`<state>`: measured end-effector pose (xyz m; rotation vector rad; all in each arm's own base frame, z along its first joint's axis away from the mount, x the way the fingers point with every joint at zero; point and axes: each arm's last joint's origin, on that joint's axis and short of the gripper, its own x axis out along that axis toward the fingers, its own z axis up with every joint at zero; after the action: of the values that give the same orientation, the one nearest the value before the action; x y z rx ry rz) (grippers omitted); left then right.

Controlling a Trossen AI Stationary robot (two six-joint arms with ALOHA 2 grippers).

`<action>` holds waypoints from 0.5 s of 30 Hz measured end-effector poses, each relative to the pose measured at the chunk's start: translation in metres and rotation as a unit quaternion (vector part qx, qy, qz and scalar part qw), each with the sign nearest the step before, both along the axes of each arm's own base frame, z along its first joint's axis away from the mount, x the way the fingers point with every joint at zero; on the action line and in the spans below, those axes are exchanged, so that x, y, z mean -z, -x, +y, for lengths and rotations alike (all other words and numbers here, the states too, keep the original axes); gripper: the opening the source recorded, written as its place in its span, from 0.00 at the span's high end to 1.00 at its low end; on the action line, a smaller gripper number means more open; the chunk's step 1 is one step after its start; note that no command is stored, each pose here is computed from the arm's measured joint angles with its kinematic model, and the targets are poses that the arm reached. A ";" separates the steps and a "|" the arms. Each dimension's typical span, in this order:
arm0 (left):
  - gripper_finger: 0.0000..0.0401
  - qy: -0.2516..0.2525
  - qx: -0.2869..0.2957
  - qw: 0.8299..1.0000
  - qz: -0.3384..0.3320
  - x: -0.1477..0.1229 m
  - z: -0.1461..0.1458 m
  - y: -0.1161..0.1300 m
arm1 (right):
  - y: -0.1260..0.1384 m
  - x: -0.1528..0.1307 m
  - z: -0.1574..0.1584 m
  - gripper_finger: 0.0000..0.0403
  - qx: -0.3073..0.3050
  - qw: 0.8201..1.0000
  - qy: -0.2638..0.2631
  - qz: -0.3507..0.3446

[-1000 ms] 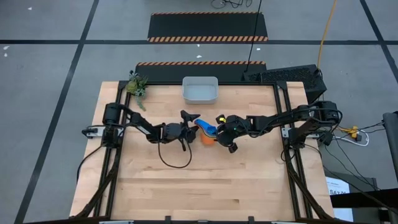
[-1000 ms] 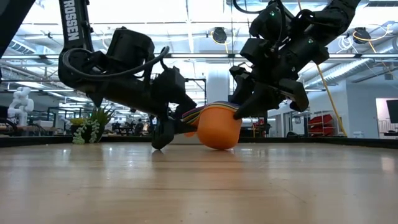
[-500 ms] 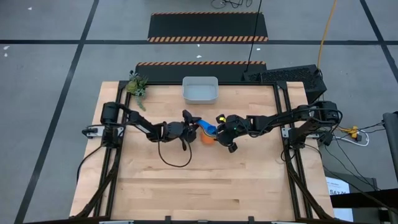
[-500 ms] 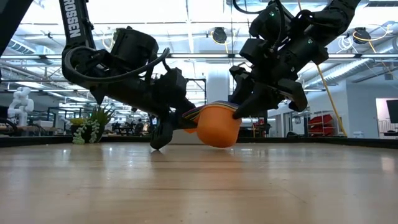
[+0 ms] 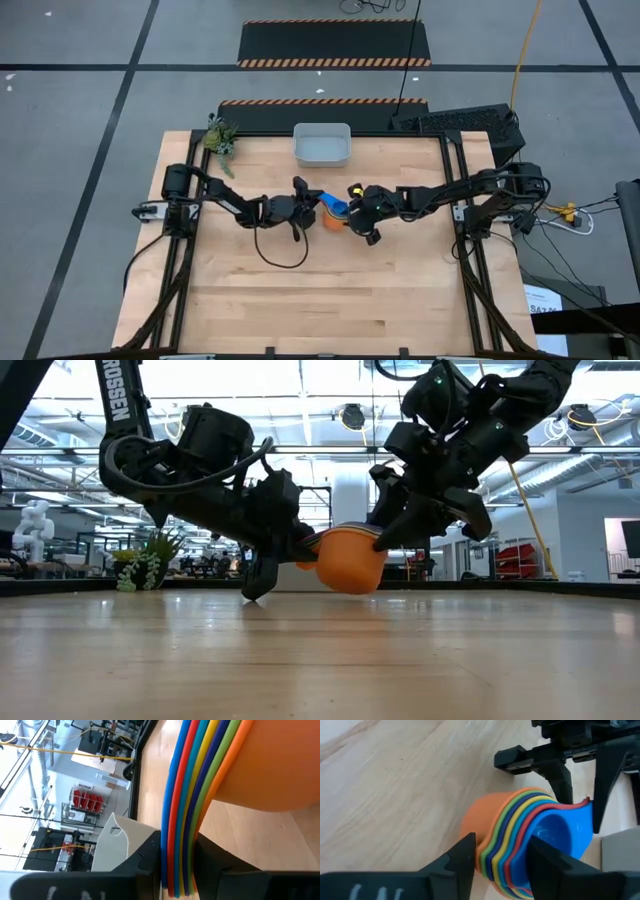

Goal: Nest measuring cups in basket
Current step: Put the stack of measuring cups into the gray bin

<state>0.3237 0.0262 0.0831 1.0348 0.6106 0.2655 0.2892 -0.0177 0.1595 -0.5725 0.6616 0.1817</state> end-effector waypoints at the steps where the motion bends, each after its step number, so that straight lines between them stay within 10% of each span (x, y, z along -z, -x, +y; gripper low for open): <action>1: 0.81 0.001 -0.001 1.000 -0.002 -0.001 0.000 0.000 | 0.000 -0.001 0.000 0.62 0.002 1.000 -0.001 -0.001; 15: 0.81 -0.049 -0.055 0.997 0.022 -0.044 0.018 0.009 | 0.031 -0.055 -0.003 0.42 0.162 0.981 -0.085 -0.065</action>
<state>0.3148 0.0446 0.1273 1.1054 0.7012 0.3735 0.2582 -0.0204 0.2140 -0.3030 0.5961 -0.1039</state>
